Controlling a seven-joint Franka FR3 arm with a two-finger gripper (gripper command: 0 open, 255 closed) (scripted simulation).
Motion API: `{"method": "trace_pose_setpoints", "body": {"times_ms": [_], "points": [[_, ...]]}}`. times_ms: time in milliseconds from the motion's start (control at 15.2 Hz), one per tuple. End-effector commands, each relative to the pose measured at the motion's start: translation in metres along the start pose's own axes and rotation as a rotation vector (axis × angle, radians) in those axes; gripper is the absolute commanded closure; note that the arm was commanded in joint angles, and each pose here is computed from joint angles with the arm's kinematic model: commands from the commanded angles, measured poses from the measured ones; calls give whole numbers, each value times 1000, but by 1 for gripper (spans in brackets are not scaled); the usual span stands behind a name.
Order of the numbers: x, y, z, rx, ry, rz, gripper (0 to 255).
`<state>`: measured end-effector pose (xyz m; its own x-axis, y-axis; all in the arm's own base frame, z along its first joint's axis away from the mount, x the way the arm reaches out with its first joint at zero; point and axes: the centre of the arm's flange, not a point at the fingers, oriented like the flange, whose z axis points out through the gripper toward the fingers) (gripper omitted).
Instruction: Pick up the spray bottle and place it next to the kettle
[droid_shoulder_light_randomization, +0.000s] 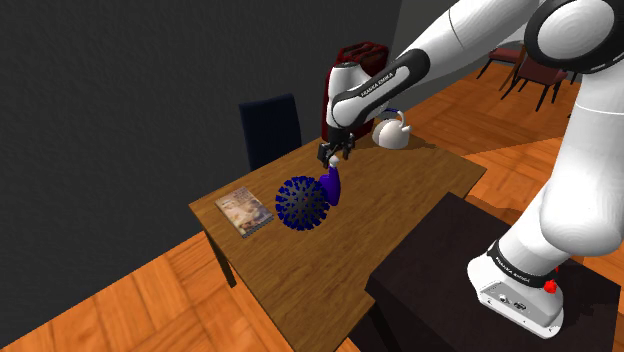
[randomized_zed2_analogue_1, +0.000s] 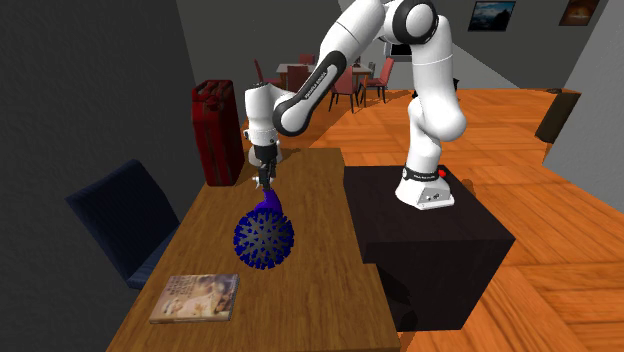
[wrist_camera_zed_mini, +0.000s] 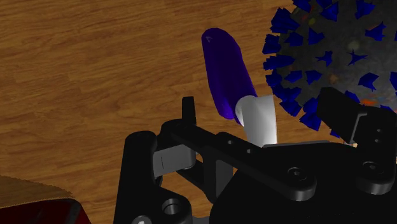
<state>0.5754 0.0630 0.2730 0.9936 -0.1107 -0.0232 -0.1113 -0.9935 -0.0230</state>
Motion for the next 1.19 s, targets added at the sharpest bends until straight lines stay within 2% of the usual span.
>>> {"method": "trace_pose_setpoints", "body": {"times_ms": [0,264,330,924,1122], "points": [[0,0,1,0,0,0,0],[0,0,1,0,0,0,0],[0,0,1,0,0,0,255],[0,0,1,0,0,0,255],[0,0,-15,0,0,0,255]]}}
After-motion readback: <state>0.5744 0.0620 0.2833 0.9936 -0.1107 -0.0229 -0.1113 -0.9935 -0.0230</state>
